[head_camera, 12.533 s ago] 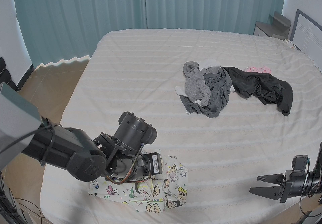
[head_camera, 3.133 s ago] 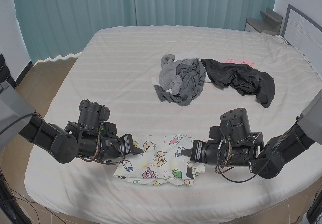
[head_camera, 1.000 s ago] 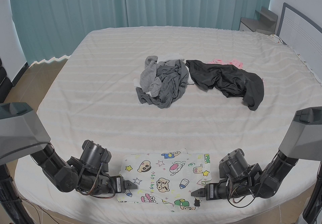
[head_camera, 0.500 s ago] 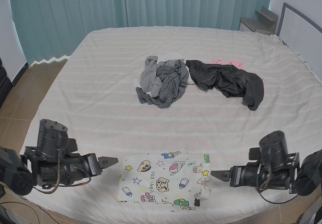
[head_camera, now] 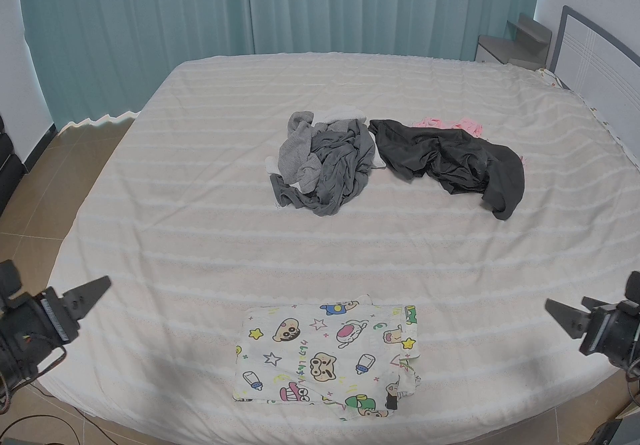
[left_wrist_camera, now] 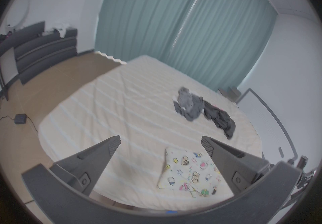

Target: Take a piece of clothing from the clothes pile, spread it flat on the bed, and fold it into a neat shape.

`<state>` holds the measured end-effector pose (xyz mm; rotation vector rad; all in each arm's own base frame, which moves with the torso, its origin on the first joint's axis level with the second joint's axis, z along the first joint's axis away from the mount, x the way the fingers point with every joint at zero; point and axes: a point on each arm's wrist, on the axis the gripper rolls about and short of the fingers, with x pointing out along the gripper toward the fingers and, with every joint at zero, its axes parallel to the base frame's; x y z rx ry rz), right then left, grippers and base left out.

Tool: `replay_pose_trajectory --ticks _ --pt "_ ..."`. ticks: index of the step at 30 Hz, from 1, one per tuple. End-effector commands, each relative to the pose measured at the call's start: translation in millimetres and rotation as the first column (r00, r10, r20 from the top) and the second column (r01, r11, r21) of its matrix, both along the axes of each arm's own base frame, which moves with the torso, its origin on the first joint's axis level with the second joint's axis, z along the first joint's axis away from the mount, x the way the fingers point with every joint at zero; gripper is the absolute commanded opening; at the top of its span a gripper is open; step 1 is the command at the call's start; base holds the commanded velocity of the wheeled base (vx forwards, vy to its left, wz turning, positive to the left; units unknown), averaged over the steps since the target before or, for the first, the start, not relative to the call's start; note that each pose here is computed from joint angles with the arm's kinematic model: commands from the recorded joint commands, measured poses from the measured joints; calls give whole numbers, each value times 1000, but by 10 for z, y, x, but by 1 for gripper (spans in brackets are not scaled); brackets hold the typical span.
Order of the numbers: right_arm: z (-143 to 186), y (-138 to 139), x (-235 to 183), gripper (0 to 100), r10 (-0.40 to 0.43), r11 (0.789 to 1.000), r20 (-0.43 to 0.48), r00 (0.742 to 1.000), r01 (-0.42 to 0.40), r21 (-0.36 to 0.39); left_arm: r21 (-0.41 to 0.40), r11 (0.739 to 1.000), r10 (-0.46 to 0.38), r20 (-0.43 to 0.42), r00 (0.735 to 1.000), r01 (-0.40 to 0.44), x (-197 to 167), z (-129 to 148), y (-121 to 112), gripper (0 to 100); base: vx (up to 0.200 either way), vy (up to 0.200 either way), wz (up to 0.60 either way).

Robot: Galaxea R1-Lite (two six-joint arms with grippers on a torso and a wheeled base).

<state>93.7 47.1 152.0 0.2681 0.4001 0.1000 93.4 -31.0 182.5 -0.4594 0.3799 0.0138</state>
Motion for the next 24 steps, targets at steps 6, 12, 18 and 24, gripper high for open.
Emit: replay_pose_trajectory --ticks 6,12,18,24 --pt "-295 -568 -1138 100 -273 939 377 885 330 -93 185 863 372 398 838 -471 -1354 -173 388 100 0 0 0" --pt "-660 -520 -1082 100 -150 961 377 914 225 -161 291 940 50 406 912 -181 -1387 -597 332 100 0 0 0" --pt "-665 -510 -1082 100 -102 967 371 923 180 -182 382 917 2 281 960 -113 -1221 -999 328 100 0 0 0" --pt "-691 -492 -1117 100 -158 936 369 916 258 -239 422 901 -51 322 945 -95 -1163 -1068 320 100 0 0 0"
